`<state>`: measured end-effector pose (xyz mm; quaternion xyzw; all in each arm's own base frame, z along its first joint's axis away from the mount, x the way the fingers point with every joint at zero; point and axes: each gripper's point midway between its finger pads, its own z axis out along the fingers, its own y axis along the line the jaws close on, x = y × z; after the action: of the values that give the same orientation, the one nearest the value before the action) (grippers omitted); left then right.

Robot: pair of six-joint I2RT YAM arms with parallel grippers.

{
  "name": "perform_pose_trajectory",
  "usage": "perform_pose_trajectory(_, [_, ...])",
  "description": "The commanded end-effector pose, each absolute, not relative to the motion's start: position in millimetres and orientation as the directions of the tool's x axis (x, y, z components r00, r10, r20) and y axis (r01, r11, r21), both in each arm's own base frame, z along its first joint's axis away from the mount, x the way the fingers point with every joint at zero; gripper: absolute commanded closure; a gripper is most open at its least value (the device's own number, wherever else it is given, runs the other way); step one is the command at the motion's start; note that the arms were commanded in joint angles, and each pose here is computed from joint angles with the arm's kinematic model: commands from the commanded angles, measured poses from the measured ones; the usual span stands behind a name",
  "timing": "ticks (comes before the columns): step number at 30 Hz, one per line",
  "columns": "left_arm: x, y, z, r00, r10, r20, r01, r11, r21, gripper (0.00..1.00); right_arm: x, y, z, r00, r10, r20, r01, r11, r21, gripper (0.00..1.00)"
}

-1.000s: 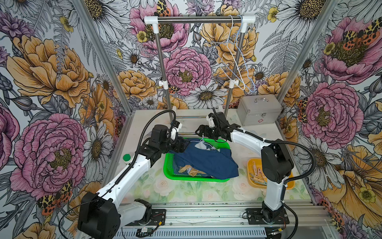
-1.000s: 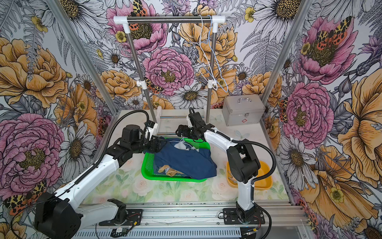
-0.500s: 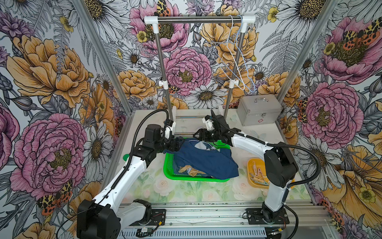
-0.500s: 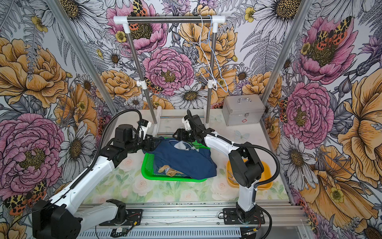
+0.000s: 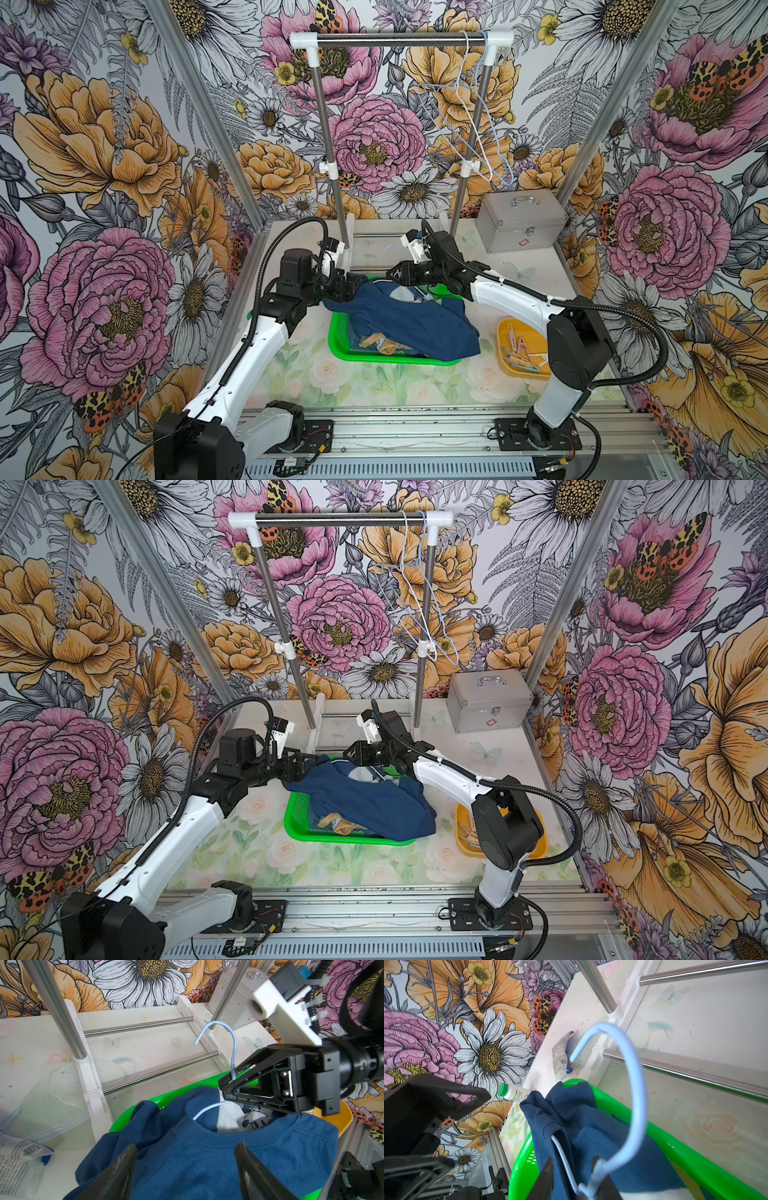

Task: Remove the clothespins securing t-shirts to the hanger
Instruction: Pick up the hanger from the basket, then remove the T-shirt from the hanger.

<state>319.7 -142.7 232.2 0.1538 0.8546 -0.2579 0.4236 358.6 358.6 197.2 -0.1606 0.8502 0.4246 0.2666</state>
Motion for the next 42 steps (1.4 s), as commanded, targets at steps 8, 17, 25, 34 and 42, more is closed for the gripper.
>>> perform_pose_trajectory(8, [304, -131, 253, -0.515, 0.050, -0.855, 0.542, 0.792, -0.280, 0.21, 339, 364, 247, -0.699, -0.070, -0.712, -0.633, 0.522, 0.571, 1.00])
perform_pose_trajectory(17, [302, -139, 271, -0.451, 0.099, -0.887, 0.618, 0.751, -0.231, 0.19, 310, 343, 314, -0.482, -0.080, -0.873, -0.790, 0.471, 0.393, 1.00])
perform_pose_trajectory(25, [300, -149, 294, -0.331, 0.251, -0.910, 0.726, 0.684, -0.075, 0.17, 278, 314, 363, -0.300, -0.070, -0.951, -0.886, 0.391, 0.251, 1.00])
perform_pose_trajectory(34, [300, -138, 299, -0.291, 0.329, -0.898, 0.756, 0.655, -0.005, 0.15, 270, 288, 375, -0.216, -0.073, -0.974, -0.917, 0.357, 0.176, 1.00])
perform_pose_trajectory(42, [299, -133, 268, -0.318, 0.321, -0.892, 0.803, 0.592, -0.073, 0.17, 270, 281, 384, -0.187, -0.068, -0.980, -0.932, 0.328, 0.155, 1.00])
